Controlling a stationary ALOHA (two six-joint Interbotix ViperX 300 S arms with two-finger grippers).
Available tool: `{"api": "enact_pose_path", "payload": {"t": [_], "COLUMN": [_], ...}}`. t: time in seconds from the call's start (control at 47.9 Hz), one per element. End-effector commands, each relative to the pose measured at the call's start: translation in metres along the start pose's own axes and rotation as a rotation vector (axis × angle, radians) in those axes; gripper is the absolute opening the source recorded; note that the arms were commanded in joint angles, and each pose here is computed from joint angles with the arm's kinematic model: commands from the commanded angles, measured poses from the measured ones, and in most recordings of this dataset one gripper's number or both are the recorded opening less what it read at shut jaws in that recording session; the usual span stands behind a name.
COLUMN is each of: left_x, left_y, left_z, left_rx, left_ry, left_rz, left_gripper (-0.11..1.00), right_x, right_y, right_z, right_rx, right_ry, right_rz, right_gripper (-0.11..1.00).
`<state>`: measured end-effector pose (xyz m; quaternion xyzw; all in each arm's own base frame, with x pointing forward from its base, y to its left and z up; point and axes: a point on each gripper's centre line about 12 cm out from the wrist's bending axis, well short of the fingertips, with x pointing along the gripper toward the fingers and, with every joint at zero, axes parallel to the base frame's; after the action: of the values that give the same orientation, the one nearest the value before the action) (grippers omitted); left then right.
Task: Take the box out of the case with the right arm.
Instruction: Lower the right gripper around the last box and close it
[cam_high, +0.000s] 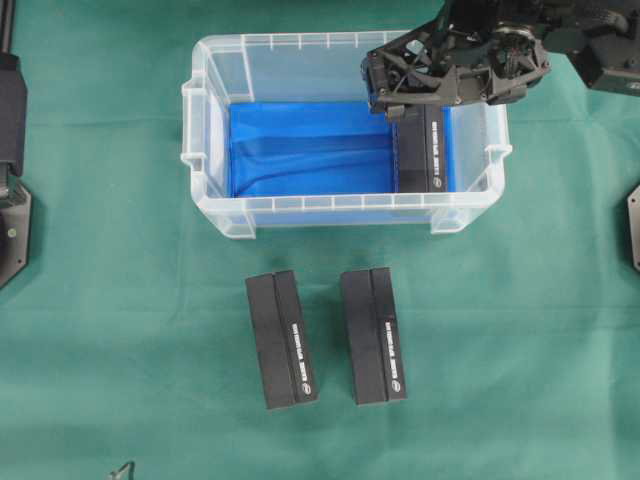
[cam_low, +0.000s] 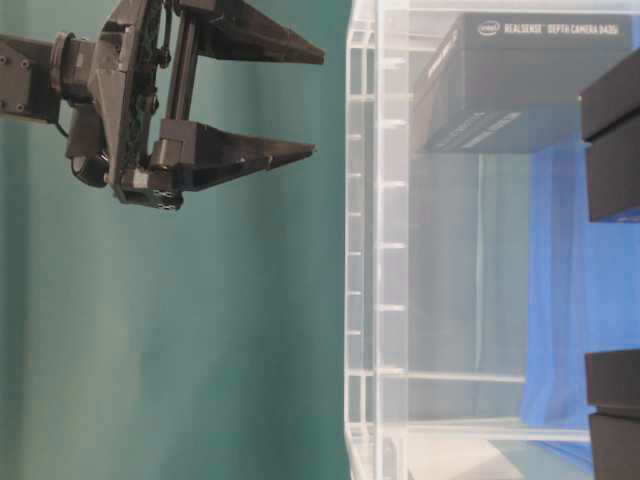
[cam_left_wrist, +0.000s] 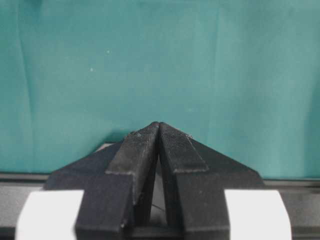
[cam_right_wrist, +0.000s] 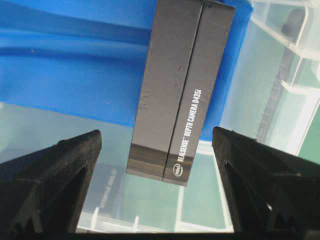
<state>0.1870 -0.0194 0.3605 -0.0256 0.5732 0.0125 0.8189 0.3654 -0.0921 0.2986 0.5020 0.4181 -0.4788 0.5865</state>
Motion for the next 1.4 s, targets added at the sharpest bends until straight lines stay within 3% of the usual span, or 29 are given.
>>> {"api": "enact_pose_path", "payload": {"t": [0.0,0.857,1.379], "left_x": [-0.008,-0.008,-0.008], "left_y": [-0.001,-0.001,-0.001], "left_z": [0.004,0.003,0.003], "left_rx": [0.002,0.002,0.002], "left_ry": [-0.032,-0.031,-0.031], "left_rz": [-0.005,-0.003,-0.003], "left_gripper": [0.0,0.0,0.0], "right_x": [-0.008,-0.006,0.012], "right_y": [0.001,0.002,-0.002], "right_z": [0.0,-0.001,-0.003], "right_rx": [0.003,0.004,-0.001], "right_ry": [-0.007,-0.006,0.003], "right_rz": [0.024,0.018,-0.024], "right_gripper": [0.88,0.88,0.88]}}
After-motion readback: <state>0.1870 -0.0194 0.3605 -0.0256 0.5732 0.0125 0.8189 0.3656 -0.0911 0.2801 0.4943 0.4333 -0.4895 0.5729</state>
